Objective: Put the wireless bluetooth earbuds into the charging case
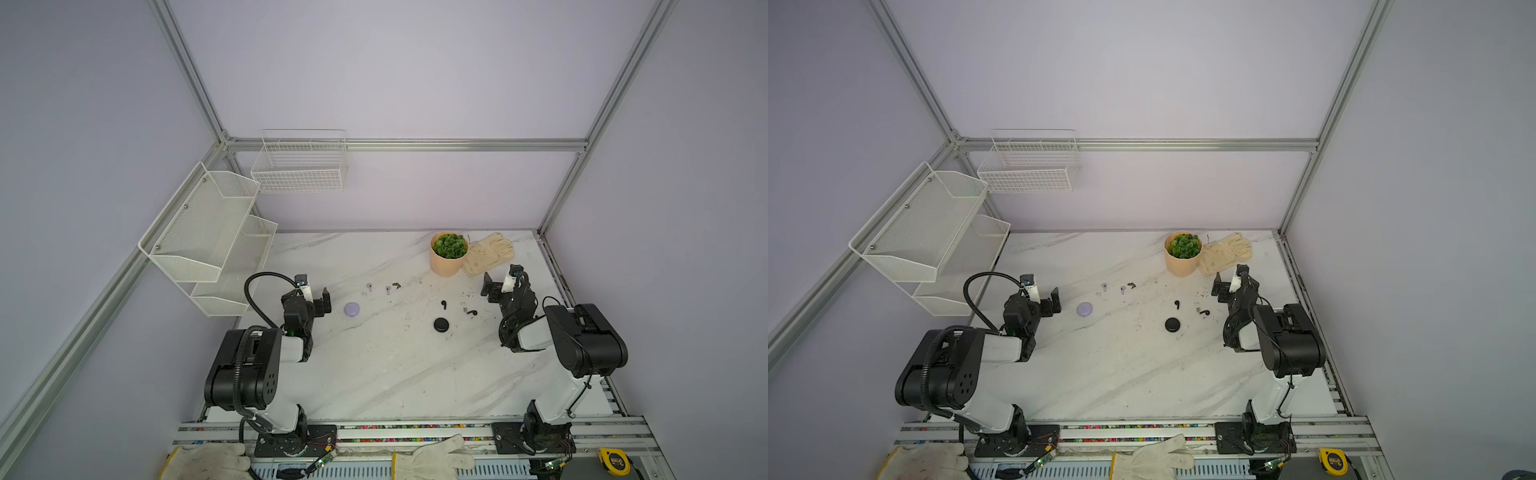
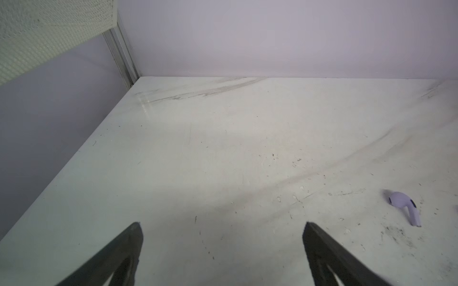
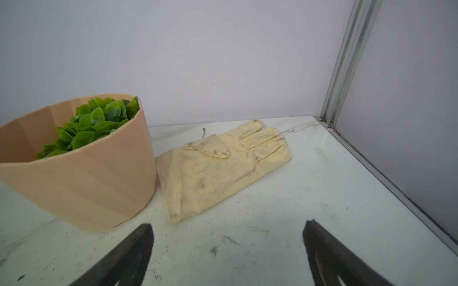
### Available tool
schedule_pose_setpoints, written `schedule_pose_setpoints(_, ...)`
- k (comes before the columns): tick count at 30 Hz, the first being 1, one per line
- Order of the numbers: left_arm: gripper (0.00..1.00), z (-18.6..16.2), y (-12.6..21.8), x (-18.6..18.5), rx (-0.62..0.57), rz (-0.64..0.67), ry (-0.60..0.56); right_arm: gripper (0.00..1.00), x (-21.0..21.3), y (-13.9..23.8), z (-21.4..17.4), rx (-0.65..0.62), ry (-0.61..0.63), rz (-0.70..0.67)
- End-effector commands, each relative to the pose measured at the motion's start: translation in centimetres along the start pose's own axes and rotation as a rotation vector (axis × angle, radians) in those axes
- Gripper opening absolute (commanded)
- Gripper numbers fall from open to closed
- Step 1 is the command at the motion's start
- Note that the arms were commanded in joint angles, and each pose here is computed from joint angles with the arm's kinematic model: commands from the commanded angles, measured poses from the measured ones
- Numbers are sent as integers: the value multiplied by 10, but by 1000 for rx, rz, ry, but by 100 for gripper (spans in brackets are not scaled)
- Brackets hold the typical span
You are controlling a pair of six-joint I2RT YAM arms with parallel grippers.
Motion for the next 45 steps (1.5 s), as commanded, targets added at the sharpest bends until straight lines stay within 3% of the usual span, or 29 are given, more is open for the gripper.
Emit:
schedule_pose_setpoints(1, 100, 9, 6, 3, -52, 0, -4, 97, -2, 2, 10, -42, 0, 3)
schedule_pose_setpoints(13, 100, 9, 6, 3, -51, 0, -4, 97, -5, 3, 11, -48, -9, -21)
schedule_pose_setpoints(17, 100, 24, 10, 4, -65, 63, -21, 97, 2, -3, 45, -5, 21, -71)
schedule_pose_setpoints(19, 100, 39, 11, -1, 3, 117, -56, 97, 4, -9, 59, 93, -79, -178)
schedule_pose_setpoints(23, 100, 68, 19, -27, 108, 177, -57, 97, 63, 11, 61, 206, -284, 8)
schedule_pose_setpoints(25, 100, 74, 25, -49, 149, 125, -2, 97, 99, 32, 55, 279, -303, 127)
schedule_pose_setpoints(27, 100, 73, 32, -80, 201, 13, 129, 97, 126, 53, 40, 388, -293, 222)
schedule_pose_setpoints(31, 100, 51, 39, -134, 373, -149, 301, 97, 152, 79, 2, 589, -227, 343)
schedule_pose_setpoints(32, 100, 33, 35, -149, 443, -182, 297, 97, 154, 81, -5, 622, -210, 352)
schedule_pose_setpoints(38, 100, 2, 43, -208, 583, -366, 277, 97, 166, 65, -24, 764, -43, 380)
schedule_pose_setpoints(45, 100, -18, 48, -228, 672, -449, 264, 93, 181, 83, -45, 847, 87, 444)
Point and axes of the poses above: each gripper's point midway between its finger pads, its own y axis back along the fingers, its own x axis along the line the jaws close on, z = x × y, the point moved 2 cm from there along y, back along the fingers, and after that the axes turned 6 degrees about y, right-handed, at the moved point
